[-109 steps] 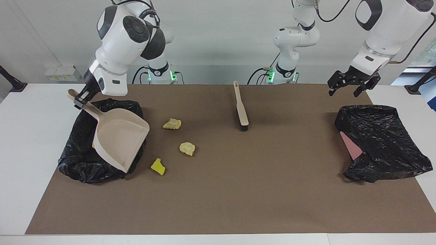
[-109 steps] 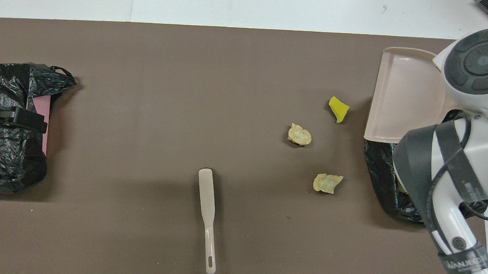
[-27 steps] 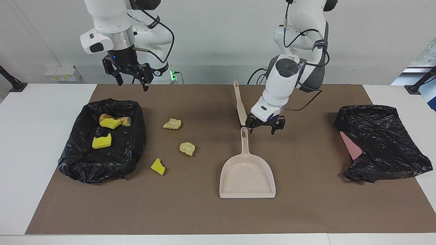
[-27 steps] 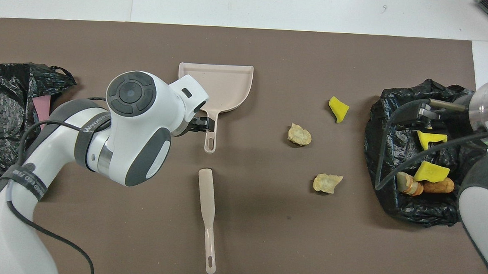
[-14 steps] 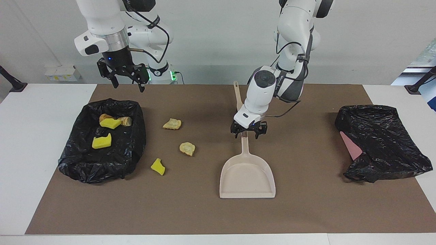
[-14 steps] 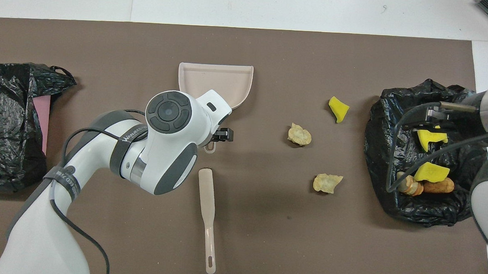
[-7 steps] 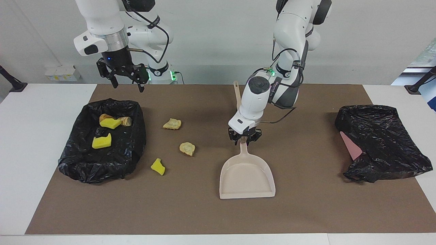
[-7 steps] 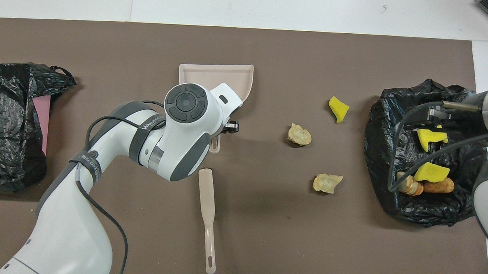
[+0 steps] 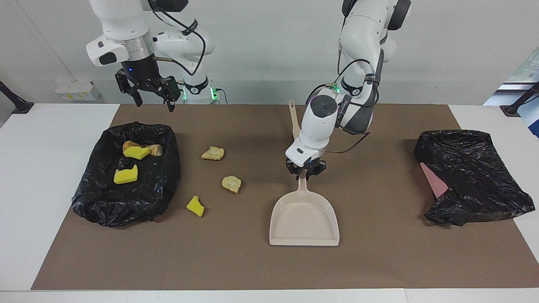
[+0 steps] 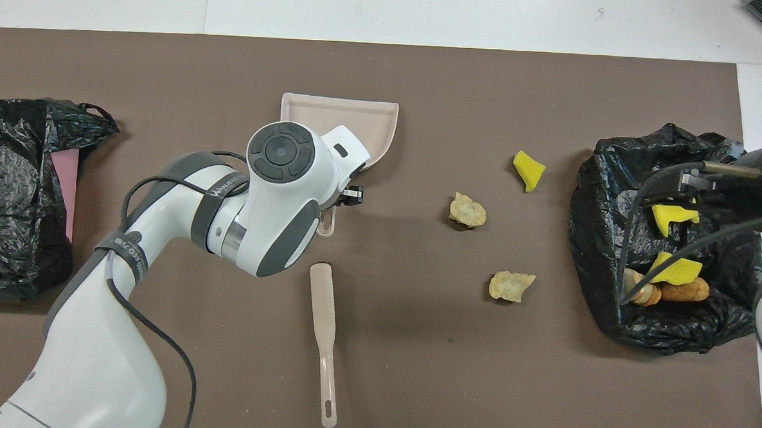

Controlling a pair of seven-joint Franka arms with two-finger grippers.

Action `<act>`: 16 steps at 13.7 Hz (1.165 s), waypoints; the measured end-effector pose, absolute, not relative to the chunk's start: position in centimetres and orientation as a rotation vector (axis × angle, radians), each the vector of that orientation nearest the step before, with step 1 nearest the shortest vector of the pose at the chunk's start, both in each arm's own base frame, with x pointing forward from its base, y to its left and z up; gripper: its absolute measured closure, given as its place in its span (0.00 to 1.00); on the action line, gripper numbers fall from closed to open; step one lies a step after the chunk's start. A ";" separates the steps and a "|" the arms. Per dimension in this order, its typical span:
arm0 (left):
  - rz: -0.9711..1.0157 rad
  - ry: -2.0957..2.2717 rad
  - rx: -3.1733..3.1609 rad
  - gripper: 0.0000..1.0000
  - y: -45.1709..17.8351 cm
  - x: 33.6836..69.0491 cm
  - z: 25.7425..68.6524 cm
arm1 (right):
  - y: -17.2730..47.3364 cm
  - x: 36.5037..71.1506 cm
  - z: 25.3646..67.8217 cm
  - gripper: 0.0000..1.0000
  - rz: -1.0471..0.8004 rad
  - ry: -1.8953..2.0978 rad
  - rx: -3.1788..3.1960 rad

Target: Sweep and dump trash in bin

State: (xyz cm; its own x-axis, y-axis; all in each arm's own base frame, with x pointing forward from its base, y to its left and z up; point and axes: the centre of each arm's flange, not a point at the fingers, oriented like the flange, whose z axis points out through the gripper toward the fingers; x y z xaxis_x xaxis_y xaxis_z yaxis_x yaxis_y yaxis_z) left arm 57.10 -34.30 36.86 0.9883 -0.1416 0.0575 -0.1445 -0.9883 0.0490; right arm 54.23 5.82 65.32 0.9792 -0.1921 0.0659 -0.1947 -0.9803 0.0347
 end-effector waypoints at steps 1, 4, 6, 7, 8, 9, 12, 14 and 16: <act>0.082 -0.281 3.082 0.68 -32.8 57.9 37.8 | 6.2 54.2 65.3 0.00 0.095 -0.292 3.086; 0.087 -0.469 3.089 0.68 -27.0 60.0 41.3 | 10.4 53.3 64.2 0.00 0.053 -0.171 3.096; 0.085 -0.605 3.077 0.68 -22.9 61.0 43.2 | 15.3 52.0 62.6 0.00 0.007 -0.034 3.093; 0.080 -0.670 3.068 0.68 -20.9 61.4 43.9 | 18.0 51.0 61.5 0.00 -0.003 0.014 3.090; 0.071 -0.727 3.060 0.68 -18.9 61.7 44.4 | 20.6 50.0 60.2 0.00 -0.003 0.032 3.089; 0.065 -0.785 3.049 0.68 -16.9 62.1 44.7 | 23.7 48.7 58.2 0.00 0.004 0.038 3.089; 0.058 -0.960 3.008 0.68 -11.2 63.3 44.9 | 32.1 43.6 50.6 0.00 0.026 0.053 3.095; 0.046 -1.061 2.977 0.68 -7.3 63.7 44.7 | 35.4 40.1 45.6 0.00 0.031 0.076 3.099; 0.025 -1.152 2.942 0.68 -4.7 63.7 44.3 | 37.3 37.9 42.3 0.00 0.037 0.082 3.107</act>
